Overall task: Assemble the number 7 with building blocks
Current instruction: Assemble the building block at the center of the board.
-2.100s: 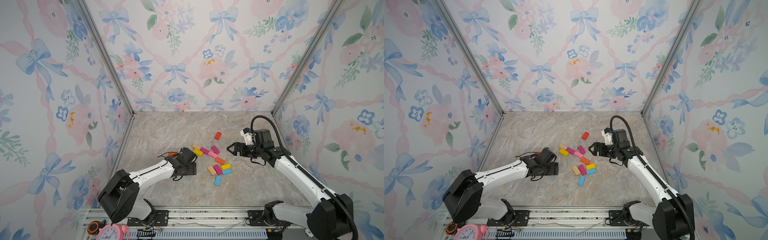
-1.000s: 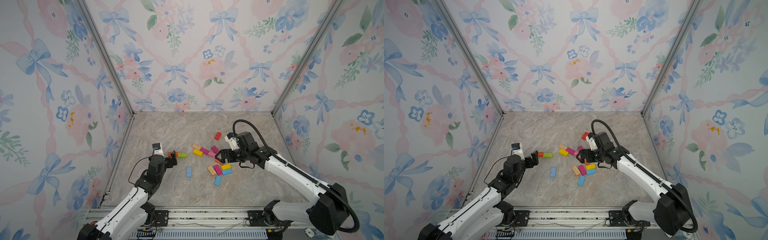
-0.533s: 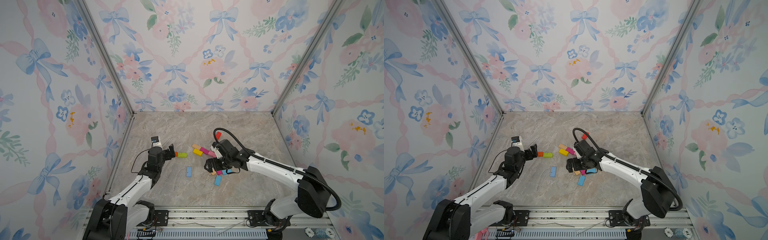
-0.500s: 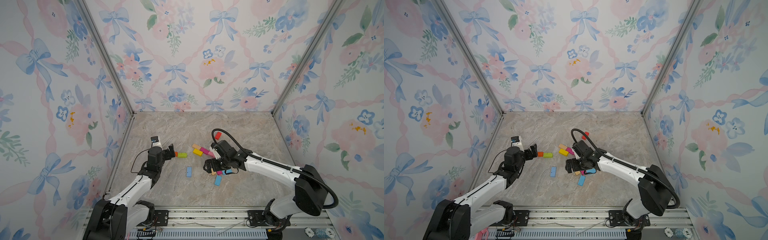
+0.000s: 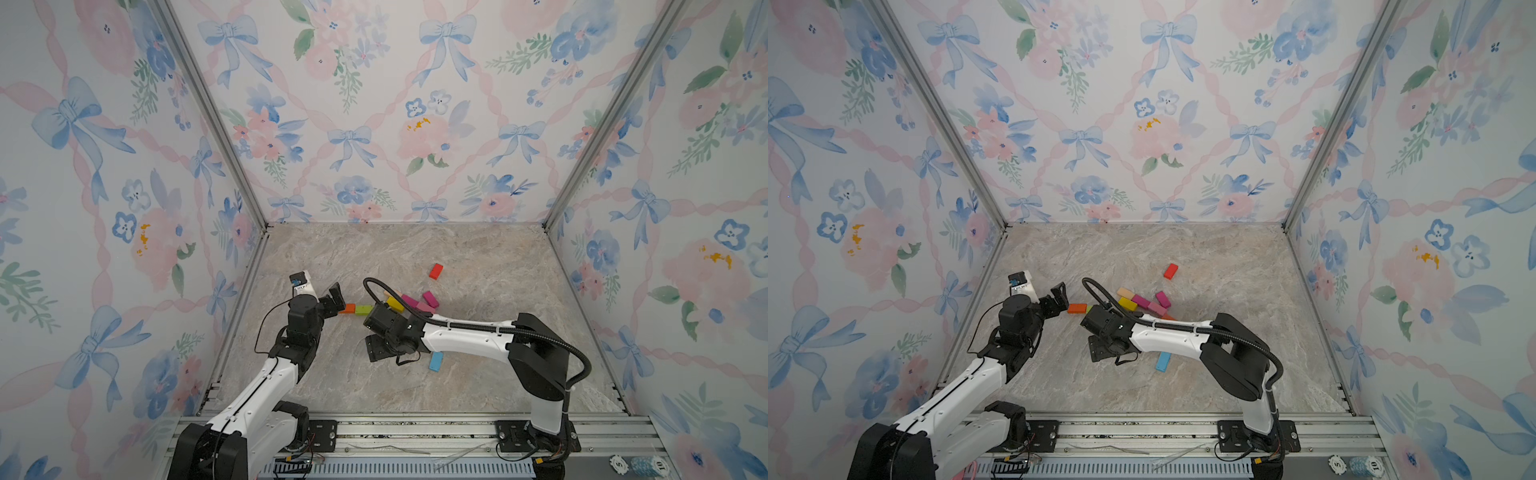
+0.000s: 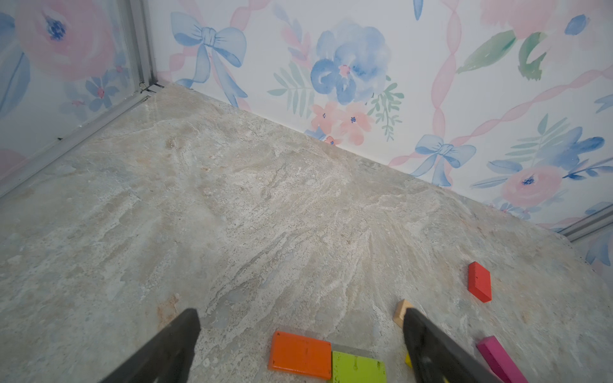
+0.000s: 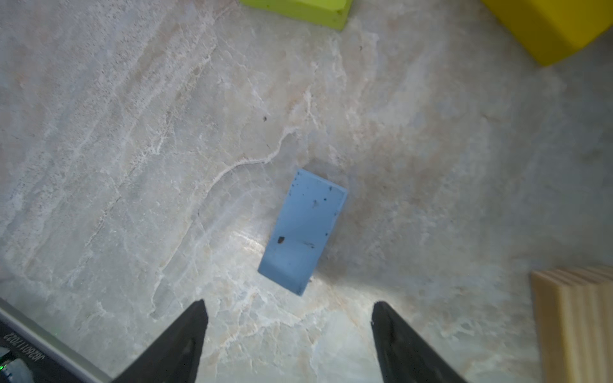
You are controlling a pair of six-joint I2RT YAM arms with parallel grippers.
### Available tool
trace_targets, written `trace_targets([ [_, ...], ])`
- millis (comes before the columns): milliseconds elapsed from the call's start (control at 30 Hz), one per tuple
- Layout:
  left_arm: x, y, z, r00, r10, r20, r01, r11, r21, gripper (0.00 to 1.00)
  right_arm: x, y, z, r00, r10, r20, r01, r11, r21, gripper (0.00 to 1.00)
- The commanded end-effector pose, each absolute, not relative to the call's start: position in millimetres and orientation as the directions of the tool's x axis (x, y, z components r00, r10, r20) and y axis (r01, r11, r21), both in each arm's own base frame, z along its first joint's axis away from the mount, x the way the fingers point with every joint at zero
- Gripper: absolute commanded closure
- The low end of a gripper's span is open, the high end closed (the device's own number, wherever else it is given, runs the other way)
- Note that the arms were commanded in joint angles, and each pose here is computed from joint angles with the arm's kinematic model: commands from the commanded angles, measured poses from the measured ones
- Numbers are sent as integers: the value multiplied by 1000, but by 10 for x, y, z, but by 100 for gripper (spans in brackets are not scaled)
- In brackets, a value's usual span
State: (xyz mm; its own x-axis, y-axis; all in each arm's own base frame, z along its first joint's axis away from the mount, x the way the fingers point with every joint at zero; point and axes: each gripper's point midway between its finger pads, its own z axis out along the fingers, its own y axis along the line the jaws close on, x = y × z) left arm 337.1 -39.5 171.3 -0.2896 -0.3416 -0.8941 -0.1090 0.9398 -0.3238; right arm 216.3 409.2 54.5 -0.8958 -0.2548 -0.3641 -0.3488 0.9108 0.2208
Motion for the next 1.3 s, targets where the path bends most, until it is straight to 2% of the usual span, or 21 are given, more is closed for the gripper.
trace_targets([
  [0, 3309, -322, 1590, -307, -357, -882, -153, 933, -325, 2, 2235, 3999, 468, -907, -199, -372, -266, 954, 138, 27],
  [33, 3312, -325, 1590, -308, -355, -883, -151, 934, -323, 2, 2255, 4000, 452, -906, -194, -375, -257, 958, 126, 31],
  [300, 3304, -275, 1568, -304, -367, -879, -179, 928, -326, 2, 2343, 3994, 316, -904, -191, -381, -232, 970, 65, 41],
  [567, 3247, -227, 1581, -277, -385, -881, -195, 920, -341, 2, 2331, 4048, 184, -914, -194, -357, -232, 971, 65, 53],
  [667, 3251, -230, 1576, -280, -384, -880, -194, 920, -339, 2, 2323, 4063, 192, -913, -193, -358, -234, 969, 76, 54],
  [933, 3248, -230, 1585, -277, -385, -881, -193, 920, -341, 2, 2380, 4105, 286, -917, -161, -366, -222, 966, 131, 79],
  [1267, 3249, -232, 1575, -280, -383, -880, -193, 920, -340, 2, 2619, 4135, 434, -922, -106, -372, -189, 963, 192, 80],
])
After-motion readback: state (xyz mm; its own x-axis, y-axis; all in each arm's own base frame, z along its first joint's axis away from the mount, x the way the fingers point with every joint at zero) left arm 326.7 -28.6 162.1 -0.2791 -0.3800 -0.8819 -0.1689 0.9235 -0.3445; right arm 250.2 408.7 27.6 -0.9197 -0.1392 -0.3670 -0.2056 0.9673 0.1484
